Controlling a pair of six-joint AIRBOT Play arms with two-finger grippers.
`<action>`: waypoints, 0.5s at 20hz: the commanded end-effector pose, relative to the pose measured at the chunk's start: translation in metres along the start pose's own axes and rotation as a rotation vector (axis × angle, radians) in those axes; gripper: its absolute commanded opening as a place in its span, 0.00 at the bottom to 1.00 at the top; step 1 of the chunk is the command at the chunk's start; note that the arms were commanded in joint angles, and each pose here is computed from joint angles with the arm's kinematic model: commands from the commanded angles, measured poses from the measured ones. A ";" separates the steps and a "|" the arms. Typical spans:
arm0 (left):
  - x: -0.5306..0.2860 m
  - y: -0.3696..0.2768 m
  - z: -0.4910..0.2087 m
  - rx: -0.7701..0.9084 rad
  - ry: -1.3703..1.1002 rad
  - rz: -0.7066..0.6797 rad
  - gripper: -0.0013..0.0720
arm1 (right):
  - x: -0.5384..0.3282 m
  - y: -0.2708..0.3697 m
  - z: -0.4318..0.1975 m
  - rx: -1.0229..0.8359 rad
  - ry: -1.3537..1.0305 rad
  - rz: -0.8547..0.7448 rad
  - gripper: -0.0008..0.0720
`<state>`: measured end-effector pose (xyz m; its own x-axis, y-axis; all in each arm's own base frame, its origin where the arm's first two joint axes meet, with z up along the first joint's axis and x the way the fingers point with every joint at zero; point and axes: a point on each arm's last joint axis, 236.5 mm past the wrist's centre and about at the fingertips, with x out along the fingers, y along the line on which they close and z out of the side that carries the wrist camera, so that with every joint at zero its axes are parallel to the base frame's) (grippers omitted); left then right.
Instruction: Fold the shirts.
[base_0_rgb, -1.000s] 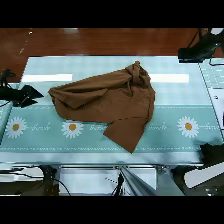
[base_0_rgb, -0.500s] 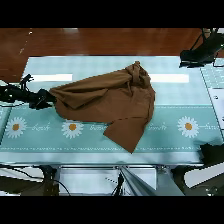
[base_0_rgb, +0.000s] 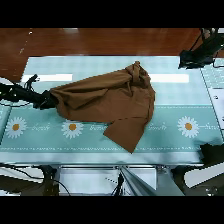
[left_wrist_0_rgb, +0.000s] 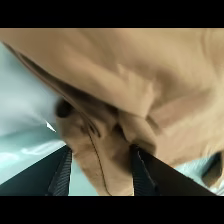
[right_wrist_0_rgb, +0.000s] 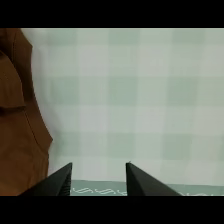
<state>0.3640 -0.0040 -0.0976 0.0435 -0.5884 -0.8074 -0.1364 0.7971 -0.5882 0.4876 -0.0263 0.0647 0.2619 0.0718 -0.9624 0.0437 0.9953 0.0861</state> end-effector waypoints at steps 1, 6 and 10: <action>0.006 -0.013 -0.010 0.033 0.052 -0.028 0.63 | 0.000 0.000 -0.002 0.001 0.007 0.002 0.60; 0.041 -0.022 -0.020 -0.003 0.146 -0.029 0.17 | -0.002 0.000 -0.009 0.000 0.034 0.002 0.60; 0.043 -0.023 -0.021 -0.006 0.153 -0.029 0.05 | -0.005 -0.012 -0.017 -0.006 0.068 -0.051 0.60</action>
<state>0.3478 -0.0503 -0.1128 -0.0976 -0.6382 -0.7637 -0.1373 0.7686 -0.6248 0.4777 -0.0281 0.0655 0.2287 0.0647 -0.9714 0.0455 0.9960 0.0771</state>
